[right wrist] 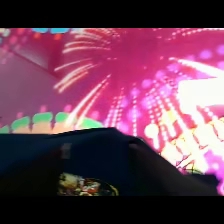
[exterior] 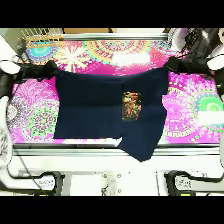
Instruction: Fold the clothes and pants, and hang the long-sleeved shirts on hangers.
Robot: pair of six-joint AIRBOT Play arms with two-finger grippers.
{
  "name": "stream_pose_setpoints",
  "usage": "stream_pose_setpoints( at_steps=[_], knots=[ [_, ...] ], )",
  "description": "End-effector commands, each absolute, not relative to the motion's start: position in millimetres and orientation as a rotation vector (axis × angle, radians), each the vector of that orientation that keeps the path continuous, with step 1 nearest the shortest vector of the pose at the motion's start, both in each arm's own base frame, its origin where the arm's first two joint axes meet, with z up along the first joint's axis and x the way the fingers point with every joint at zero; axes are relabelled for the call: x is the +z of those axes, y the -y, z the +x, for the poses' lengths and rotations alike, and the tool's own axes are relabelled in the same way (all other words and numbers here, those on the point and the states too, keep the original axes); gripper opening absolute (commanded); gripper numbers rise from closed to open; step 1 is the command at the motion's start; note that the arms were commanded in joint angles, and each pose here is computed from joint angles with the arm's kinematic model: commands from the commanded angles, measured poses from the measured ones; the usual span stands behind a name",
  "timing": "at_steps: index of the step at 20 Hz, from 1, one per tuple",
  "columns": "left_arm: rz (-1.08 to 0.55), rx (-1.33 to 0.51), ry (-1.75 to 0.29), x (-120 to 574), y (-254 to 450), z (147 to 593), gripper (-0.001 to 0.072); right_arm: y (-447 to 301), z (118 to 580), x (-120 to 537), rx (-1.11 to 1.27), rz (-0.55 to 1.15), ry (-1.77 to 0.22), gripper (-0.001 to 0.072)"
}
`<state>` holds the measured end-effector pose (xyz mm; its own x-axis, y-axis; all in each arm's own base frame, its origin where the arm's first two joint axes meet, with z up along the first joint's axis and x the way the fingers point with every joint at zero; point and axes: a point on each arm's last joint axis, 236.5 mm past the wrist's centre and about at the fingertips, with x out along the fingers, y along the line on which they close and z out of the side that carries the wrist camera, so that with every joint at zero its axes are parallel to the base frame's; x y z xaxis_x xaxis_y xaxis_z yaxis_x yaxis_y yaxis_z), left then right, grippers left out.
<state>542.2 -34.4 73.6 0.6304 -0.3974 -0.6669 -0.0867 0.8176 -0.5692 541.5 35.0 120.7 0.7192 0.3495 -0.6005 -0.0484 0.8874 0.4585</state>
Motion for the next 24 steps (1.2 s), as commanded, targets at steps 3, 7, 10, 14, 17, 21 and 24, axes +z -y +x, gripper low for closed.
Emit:
stream_pose_setpoints(
  at_steps=[3,7,10,14,17,21,24],
  knots=[
    [-0.747,-0.202,-0.965,48,24,574,0.0679,-5,567,122,0.165,0.446,-0.669,0.0553],
    [-0.622,-0.137,-0.973,75,-14,536,0.0679,23,503,125,0.148,0.356,-0.825,0.0526],
    [-0.509,-0.041,-1.083,48,-26,468,0.0679,42,418,69,0.083,0.321,-1.072,0.0479],
    [-0.56,-0.013,-1.226,-6,-4,376,0.0679,41,301,-31,-0.06,0.575,-1.336,0.0645],
    [-0.582,0.01,-1.266,-32,5,335,0.0679,20,251,-82,-0.092,0.726,-1.436,0.0657],
    [-0.632,0.003,-1.242,-34,18,316,0.0679,-9,255,-104,-0.05,0.851,-1.366,0.0656],
    [-0.63,0.01,-1.211,-32,18,311,0.0679,-27,266,-108,0.001,0.895,-1.342,0.0655]
  ],
)
